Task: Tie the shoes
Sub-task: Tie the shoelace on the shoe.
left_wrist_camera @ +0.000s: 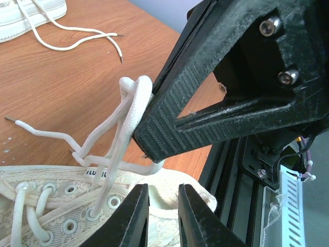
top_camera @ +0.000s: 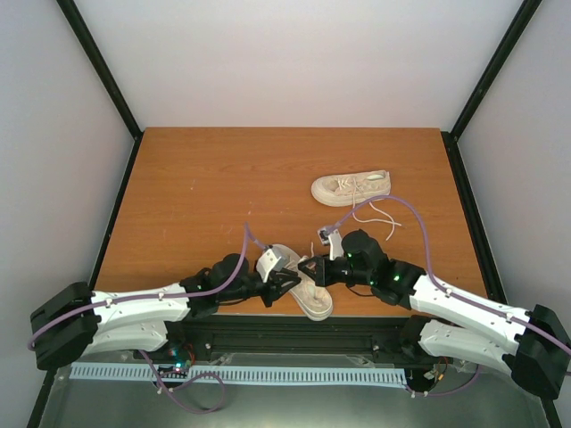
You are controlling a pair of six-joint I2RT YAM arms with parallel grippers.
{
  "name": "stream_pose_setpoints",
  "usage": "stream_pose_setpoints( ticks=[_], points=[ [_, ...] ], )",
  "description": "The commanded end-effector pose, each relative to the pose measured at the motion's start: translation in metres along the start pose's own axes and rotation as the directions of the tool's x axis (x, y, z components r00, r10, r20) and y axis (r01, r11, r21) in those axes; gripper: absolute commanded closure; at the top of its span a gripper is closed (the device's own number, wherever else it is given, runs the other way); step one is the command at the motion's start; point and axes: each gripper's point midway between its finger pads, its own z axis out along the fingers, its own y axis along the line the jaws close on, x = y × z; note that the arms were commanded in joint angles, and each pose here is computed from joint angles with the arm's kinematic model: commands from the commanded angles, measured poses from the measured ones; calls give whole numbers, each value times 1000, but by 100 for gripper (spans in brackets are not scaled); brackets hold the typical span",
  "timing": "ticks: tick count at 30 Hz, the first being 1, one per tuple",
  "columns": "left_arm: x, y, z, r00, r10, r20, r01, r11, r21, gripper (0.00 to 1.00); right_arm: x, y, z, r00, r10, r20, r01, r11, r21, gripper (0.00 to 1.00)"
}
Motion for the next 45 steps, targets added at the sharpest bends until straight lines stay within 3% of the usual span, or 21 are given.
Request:
stream_pose_setpoints(
  ticks=[1,16,34,36,45],
  points=[
    [-20,-13,6,999,6,48,-8,999,42,80,-7,2,-4,999,6,41,-5,1000,-11,97],
    [-29,-1,20,997,15,73,-14,1000,-23,79,-4,5,-6,999,8,34,-7,999,-33,97],
    [-31,20,28,997,15,70,-4,990,-142,74,-2,7,-7,1000,6,31,-4,999,-49,97],
    [-30,22,27,997,14,71,-3,988,-152,69,-1,7,-7,1000,6,30,-4,999,-48,97],
    [-34,9,32,997,26,77,-20,997,-79,63,0,5,-6,1000,9,28,-8,999,-44,97]
  ],
)
